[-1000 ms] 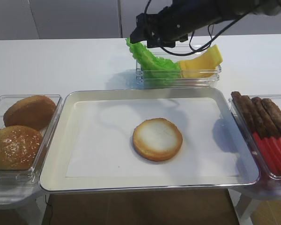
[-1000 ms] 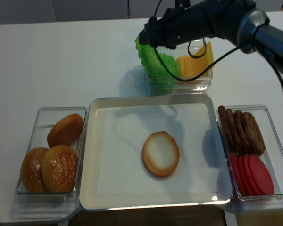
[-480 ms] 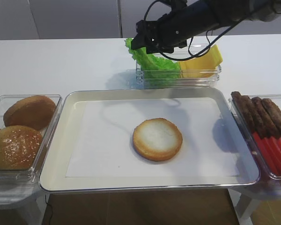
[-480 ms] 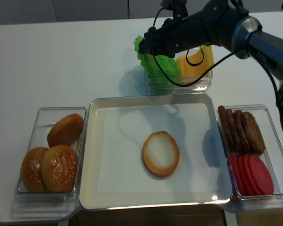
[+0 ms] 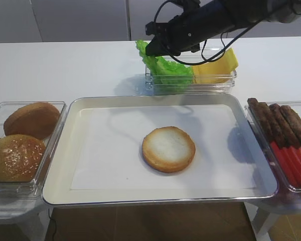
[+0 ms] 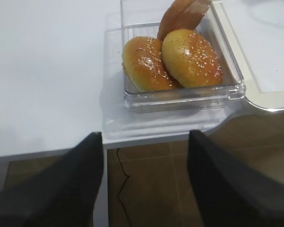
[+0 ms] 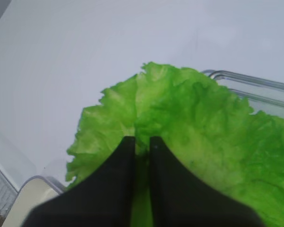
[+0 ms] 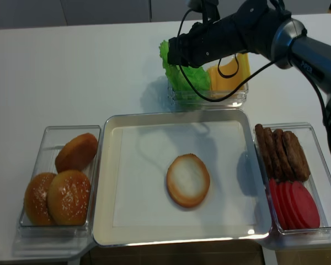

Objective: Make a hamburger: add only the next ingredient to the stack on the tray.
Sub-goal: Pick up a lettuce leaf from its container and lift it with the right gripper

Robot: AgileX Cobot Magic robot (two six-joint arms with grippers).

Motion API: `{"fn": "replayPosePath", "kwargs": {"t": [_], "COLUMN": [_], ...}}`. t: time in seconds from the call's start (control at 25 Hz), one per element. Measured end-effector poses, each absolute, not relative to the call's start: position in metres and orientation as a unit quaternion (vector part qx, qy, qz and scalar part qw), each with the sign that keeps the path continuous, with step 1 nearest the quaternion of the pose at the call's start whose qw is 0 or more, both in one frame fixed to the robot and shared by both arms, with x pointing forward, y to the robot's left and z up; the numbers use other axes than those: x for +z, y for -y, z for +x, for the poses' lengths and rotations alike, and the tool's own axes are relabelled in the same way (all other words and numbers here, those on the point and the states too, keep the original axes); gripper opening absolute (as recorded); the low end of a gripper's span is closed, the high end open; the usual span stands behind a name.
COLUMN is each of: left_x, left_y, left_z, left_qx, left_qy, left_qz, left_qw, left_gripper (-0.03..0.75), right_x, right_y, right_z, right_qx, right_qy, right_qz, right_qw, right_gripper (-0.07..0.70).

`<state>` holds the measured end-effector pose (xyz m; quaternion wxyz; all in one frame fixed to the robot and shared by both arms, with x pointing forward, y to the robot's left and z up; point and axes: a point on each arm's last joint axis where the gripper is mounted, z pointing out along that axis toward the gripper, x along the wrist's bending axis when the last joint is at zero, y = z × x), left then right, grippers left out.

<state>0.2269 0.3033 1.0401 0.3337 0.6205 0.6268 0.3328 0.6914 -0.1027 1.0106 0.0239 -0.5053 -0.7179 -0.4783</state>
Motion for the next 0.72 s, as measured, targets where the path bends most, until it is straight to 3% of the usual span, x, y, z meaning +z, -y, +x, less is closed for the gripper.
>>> {"fn": "replayPosePath", "kwargs": {"t": [0.16, 0.72], "left_x": [1.04, 1.04], "left_y": [-0.303, -0.303], "left_z": [0.227, 0.227], "left_qx": [0.333, 0.333], "left_qy": [-0.627, -0.627], "left_qz": [0.621, 0.621], "left_qw": [0.334, 0.334], "left_gripper": [0.419, 0.419], "right_x": [1.011, 1.043], "right_y": [0.103, 0.112], "right_z": [0.69, 0.679], "right_qx": [-0.474, -0.457], "right_qy": [0.724, 0.741], "right_qz": [-0.501, -0.492], "right_qw": [0.023, -0.014], "right_gripper": [0.046, 0.037]}}
